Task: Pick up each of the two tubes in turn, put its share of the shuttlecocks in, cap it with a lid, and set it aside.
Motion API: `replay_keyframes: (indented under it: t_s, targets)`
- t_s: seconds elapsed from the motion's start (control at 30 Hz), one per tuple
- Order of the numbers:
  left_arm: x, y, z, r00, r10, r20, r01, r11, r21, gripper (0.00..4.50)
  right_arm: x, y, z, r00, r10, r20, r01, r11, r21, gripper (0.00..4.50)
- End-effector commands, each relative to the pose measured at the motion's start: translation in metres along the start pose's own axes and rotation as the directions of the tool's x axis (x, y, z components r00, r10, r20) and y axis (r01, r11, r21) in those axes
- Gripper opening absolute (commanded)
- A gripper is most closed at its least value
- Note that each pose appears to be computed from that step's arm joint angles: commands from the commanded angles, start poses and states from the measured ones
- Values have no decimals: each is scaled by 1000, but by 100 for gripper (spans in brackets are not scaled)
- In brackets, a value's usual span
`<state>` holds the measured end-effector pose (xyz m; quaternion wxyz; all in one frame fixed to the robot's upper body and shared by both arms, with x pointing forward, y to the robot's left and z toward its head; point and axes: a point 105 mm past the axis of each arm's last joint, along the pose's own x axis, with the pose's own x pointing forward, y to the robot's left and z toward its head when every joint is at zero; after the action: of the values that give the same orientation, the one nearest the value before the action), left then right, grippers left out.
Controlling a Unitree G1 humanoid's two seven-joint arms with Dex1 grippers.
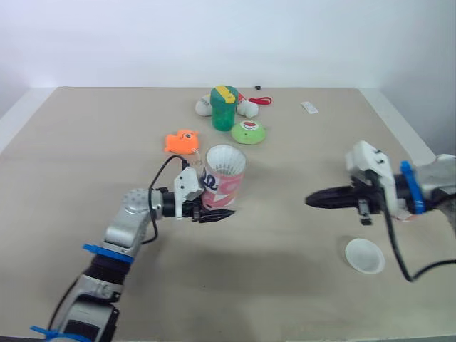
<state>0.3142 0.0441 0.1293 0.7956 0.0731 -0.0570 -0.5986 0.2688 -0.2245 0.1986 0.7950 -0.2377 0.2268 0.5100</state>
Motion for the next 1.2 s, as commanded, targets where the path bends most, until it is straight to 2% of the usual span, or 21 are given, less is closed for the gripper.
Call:
replay_keyframes:
  t_s: [0.03,0.1,0.2,0.3,0.33,0.37,0.4,0.57,0.77,0.83,0.87,0.9,1.0,1.13,1.17,1.2]
  targets:
    - [8,-9,-10,998,42,48,-40,998,-55,324,-21,-2,-14,998,-42,-54,42,999,0,5]
    - [12,-16,-26,998,53,22,-51,994,-98,324,-27,-2,-35,991,-51,-121,54,998,20,5]
    - [13,-21,-46,998,60,-22,-62,988,-138,324,-31,-3,-52,986,-68,-151,76,996,46,5]
    - [16,-26,-54,998,51,-43,-57,987,-152,324,-34,-7,-67,977,-103,-187,113,993,42,98]
    - [17,-27,-55,998,48,-45,-55,987,-153,324,-35,-9,-70,975,-114,-190,123,992,39,139]
    - [17,-28,-55,998,47,-47,-54,987,-154,324,-35,-9,-72,975,-119,-190,129,991,39,220]
    - [18,-28,-56,998,47,-49,-54,986,-157,324,-34,-10,-75,973,-128,-190,137,990,36,233]
    - [19,-28,-61,997,49,-60,-59,985,-164,324,-31,-14,-93,965,-157,-212,168,985,38,448]
    - [21,-31,-64,997,43,-62,-53,984,-170,324,-17,-10,-119,957,-141,-252,162,985,63,448]
    - [20,-29,-65,996,52,-68,-63,984,-167,324,-11,-5,-128,960,-122,-252,147,985,84,398]
    - [20,-28,-65,996,55,-72,-66,984,-165,324,-10,-5,-132,958,-122,-259,149,985,85,393]
    - [20,-27,-66,996,56,-74,-67,984,-164,324,-9,-5,-134,956,-124,-264,151,985,84,340]
    - [18,-27,-67,995,52,-82,-64,984,-163,324,-9,-5,-136,957,-121,-265,149,985,87,230]
    - [17,-24,-68,994,58,-89,-72,984,-161,324,-9,-6,-134,960,-120,-254,147,985,91,27]
    - [17,-24,-68,994,59,-89,-73,984,-160,324,-9,-7,-134,961,-123,-249,150,984,94,3]
    - [17,-23,-68,994,59,-89,-73,984,-160,324,-9,-8,-132,962,-126,-241,154,983,97,3]
